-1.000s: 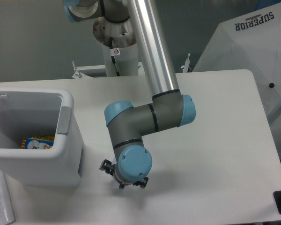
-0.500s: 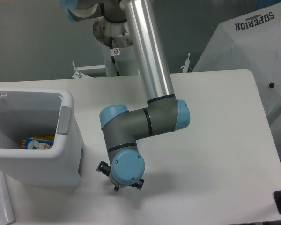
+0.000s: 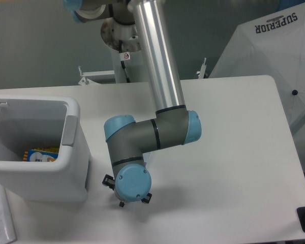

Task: Place the trash in the trash can
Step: 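Rotate the gripper and lower it around the bottle cap end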

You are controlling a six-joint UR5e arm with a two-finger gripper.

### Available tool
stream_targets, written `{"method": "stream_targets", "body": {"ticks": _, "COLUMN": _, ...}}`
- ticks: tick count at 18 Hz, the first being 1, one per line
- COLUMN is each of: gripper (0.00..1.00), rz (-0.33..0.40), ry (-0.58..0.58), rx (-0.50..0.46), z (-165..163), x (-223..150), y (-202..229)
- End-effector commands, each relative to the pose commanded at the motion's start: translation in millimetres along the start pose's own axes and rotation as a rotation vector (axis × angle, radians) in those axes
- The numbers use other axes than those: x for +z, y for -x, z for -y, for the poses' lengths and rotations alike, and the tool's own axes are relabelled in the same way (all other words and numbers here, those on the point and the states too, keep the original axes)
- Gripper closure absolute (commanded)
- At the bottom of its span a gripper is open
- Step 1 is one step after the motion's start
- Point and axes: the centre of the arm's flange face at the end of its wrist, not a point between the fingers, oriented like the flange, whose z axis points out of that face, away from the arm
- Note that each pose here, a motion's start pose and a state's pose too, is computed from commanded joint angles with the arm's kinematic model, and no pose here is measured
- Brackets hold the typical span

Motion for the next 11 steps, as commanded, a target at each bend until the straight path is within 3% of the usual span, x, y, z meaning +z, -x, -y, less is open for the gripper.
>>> {"method": "stream_targets", "body": {"ticks": 6, "gripper": 0.87, "rz": 0.005, "ry": -0.007, "rx": -0.004, "z": -0.8, "x": -6.0, "y": -1.3}}
{"method": "stream_targets", "body": {"ticks": 11, "gripper": 0.96, "rz": 0.024, "ry": -0.033, "rx": 0.001, "z": -2.6, "x": -24.6, "y": -4.6}}
